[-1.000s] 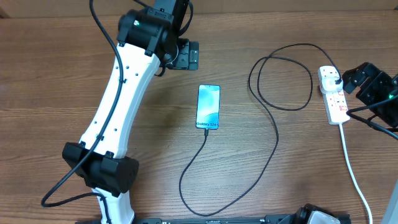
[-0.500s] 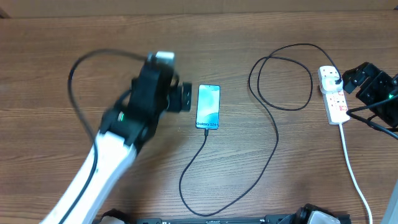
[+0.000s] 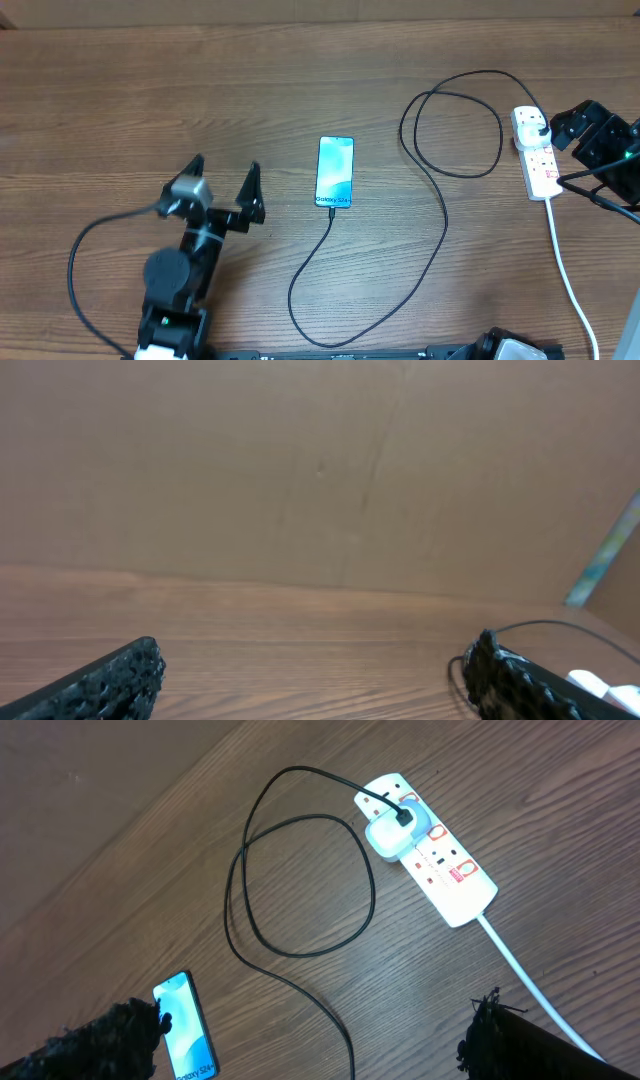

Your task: Plug charger to phone and switch on socket

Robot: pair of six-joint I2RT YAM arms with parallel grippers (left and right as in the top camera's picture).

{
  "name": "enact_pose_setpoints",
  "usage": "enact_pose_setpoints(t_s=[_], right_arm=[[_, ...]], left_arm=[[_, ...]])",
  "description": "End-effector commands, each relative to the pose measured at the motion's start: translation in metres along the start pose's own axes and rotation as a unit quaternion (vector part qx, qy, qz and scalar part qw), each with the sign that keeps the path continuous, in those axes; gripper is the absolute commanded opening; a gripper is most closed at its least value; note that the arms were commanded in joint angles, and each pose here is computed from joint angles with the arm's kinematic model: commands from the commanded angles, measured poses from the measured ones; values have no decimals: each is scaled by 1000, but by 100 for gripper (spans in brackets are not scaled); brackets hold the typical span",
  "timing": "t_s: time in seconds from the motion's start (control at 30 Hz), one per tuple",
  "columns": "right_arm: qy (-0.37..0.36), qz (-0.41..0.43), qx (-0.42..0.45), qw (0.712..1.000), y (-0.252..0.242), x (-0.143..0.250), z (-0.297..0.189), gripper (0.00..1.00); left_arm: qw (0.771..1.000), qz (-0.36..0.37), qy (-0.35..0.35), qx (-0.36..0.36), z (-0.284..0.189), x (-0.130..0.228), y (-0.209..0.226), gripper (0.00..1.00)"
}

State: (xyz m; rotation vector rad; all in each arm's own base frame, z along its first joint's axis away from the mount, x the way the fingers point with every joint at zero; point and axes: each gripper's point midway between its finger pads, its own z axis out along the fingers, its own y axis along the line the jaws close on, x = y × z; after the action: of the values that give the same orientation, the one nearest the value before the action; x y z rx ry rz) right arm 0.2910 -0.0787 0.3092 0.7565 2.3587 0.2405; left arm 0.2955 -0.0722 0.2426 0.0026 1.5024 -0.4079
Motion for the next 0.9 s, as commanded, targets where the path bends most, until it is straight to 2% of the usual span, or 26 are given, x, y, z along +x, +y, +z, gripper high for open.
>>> enact_pose_setpoints(t_s=[0.0,0.17,0.43,0.67,0.87], right_arm=[[-13,-3,-2,1000,3,-5,-6,100],[-13,-3,-1,1000,3,-5,-6,100],[-13,-3,-2,1000,3,-5,-6,100],[-13,-3,-2,1000,3,-5,-6,100],[-13,-3,-1,1000,3,-5,-6,100]], left_arm=[[999,47,-16,16,-17,4,4,100],[997,64,-34,-1,-37,15,22,100],[995,47,53,-68,-54,60,58,100],[984,41,114,-134,-71,91,83,100],[981,97,92,-140,-73,78,85,100]])
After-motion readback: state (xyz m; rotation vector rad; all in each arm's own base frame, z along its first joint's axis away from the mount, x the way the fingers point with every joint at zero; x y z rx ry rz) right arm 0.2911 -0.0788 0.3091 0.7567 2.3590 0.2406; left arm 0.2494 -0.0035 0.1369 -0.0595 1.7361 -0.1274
